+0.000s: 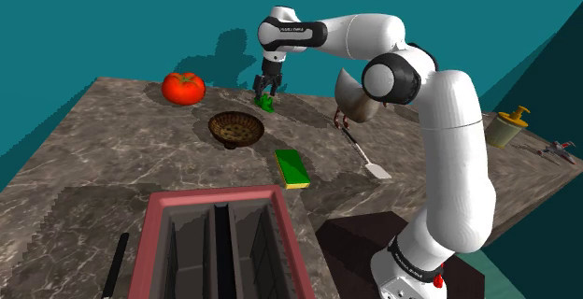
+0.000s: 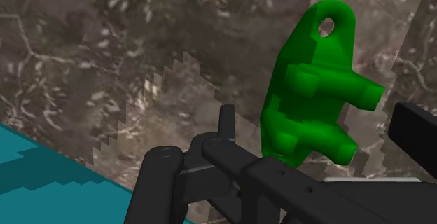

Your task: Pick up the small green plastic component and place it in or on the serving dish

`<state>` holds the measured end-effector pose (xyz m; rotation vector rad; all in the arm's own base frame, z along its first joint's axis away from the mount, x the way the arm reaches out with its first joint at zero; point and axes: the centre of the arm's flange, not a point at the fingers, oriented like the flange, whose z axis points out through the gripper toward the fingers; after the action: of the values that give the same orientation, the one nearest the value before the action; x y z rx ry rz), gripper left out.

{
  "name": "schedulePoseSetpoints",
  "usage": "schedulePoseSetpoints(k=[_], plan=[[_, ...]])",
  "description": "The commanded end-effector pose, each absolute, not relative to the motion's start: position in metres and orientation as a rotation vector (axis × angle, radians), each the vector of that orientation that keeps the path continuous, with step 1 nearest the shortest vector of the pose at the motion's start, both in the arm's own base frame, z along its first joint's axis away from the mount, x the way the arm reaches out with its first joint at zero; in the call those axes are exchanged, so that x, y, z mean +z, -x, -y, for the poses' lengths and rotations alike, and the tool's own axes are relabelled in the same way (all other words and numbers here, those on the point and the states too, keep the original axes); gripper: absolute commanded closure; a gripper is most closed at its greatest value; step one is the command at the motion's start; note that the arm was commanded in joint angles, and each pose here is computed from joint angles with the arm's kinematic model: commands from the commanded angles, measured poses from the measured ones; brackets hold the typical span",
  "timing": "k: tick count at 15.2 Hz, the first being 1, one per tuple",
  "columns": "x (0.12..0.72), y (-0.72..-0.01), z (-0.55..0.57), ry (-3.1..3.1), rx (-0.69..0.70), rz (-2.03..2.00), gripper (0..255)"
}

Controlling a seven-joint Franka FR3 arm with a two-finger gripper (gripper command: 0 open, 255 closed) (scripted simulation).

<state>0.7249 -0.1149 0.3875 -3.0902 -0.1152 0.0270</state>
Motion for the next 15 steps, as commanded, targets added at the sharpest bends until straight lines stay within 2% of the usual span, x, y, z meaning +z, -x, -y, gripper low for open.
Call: schedulePoseSetpoints(k=[1,11,12,15], plan=[[0.377,-0.724,0.114,3.09,0.026,0.111,0],[0.363,-0.724,0.113,3.09,0.026,0.111,0],[0.363,-0.724,0.113,3.09,0.026,0.111,255],[0.363,-0.724,0.113,3.09,0.026,0.111,255]])
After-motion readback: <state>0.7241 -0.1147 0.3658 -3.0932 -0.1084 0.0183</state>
